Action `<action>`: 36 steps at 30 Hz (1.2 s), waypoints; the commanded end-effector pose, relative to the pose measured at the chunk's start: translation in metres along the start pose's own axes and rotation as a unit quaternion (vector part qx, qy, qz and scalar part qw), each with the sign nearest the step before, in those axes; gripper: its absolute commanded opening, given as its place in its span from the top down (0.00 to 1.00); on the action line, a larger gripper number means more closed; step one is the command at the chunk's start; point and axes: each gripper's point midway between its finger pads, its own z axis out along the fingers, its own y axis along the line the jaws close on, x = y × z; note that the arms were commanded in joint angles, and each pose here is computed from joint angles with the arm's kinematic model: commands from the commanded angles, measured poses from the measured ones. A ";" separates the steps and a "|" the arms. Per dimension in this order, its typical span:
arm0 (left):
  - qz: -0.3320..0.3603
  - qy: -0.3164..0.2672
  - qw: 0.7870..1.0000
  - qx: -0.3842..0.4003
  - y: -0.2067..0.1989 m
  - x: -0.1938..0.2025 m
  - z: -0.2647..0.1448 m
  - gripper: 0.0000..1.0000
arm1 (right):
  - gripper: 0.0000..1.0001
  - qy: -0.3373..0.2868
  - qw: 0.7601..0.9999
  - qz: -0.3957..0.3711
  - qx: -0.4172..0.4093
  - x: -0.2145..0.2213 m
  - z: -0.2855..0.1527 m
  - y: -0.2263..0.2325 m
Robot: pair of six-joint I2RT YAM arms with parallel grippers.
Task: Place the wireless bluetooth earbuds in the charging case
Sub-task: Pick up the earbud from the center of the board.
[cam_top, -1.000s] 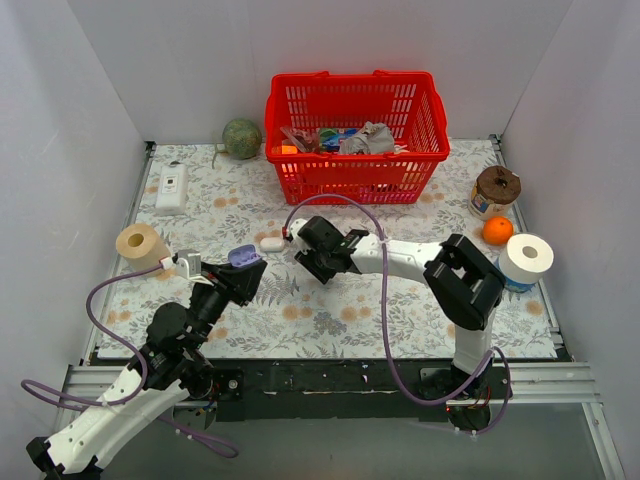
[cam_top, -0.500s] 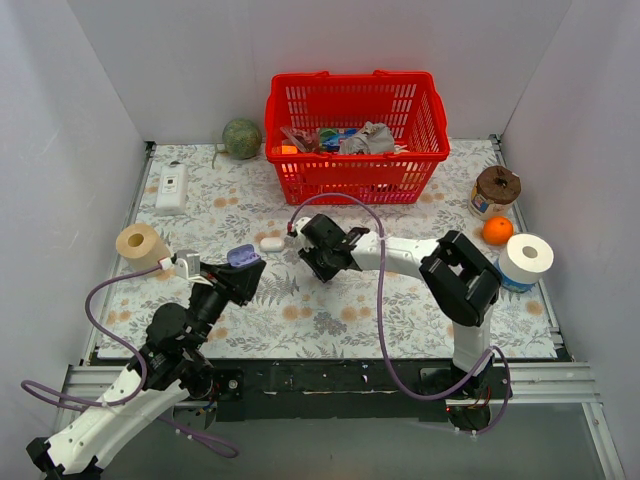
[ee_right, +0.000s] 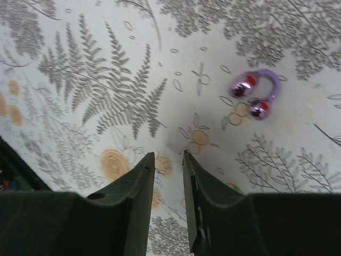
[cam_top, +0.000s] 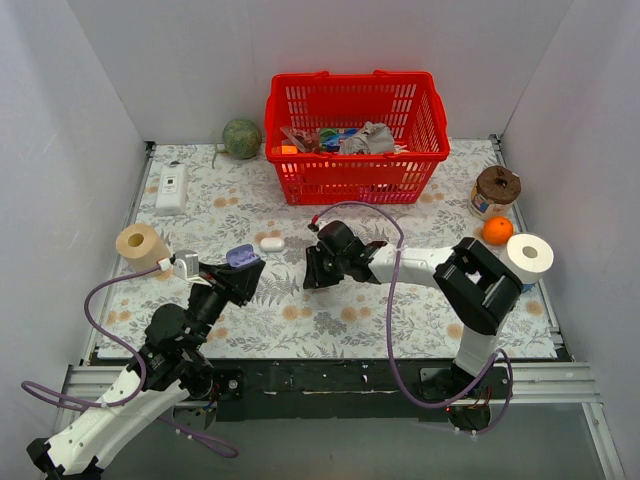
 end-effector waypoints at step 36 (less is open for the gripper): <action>0.006 0.002 1.000 -0.011 0.004 0.000 0.002 1.00 | 0.54 -0.002 0.970 -0.210 0.121 -0.063 -0.012 -0.057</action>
